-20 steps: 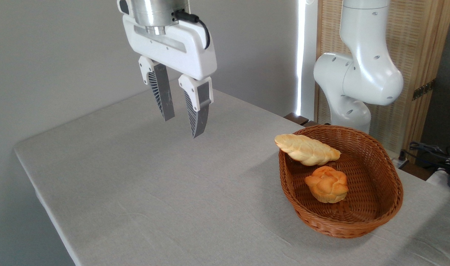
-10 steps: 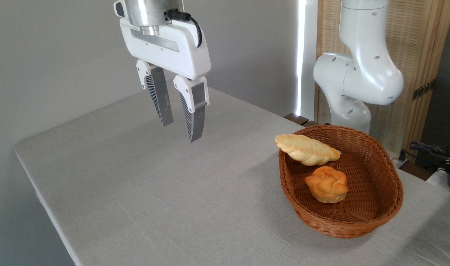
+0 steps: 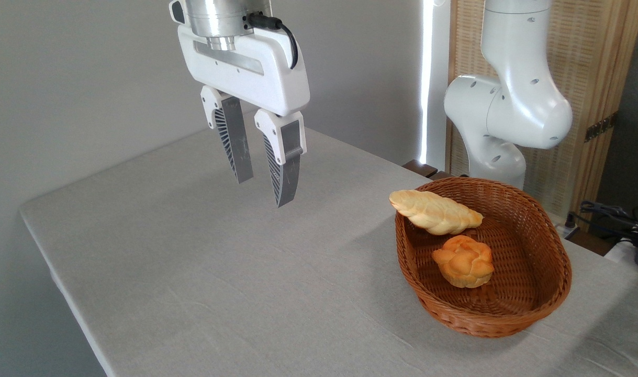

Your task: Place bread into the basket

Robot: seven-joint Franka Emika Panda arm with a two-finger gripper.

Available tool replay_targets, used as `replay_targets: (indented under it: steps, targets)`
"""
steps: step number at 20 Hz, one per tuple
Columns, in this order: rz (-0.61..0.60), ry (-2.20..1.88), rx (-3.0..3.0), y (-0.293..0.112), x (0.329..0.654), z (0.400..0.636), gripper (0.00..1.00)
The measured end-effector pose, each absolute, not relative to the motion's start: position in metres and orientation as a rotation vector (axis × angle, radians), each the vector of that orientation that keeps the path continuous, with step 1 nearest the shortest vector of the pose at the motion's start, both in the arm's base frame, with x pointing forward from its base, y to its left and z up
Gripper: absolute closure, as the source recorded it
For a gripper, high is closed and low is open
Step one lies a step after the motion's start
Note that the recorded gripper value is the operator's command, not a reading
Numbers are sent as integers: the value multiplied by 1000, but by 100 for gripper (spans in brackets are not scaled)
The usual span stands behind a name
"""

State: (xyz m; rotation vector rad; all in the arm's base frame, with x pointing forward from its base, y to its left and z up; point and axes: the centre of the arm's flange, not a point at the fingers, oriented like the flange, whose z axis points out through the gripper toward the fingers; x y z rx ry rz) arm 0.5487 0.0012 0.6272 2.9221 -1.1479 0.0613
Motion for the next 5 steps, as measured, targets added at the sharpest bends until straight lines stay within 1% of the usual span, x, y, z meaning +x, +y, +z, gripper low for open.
replay_targets:
  steps: [5]
  targets:
    - [69,-1143,2909,-1,549,627,0]
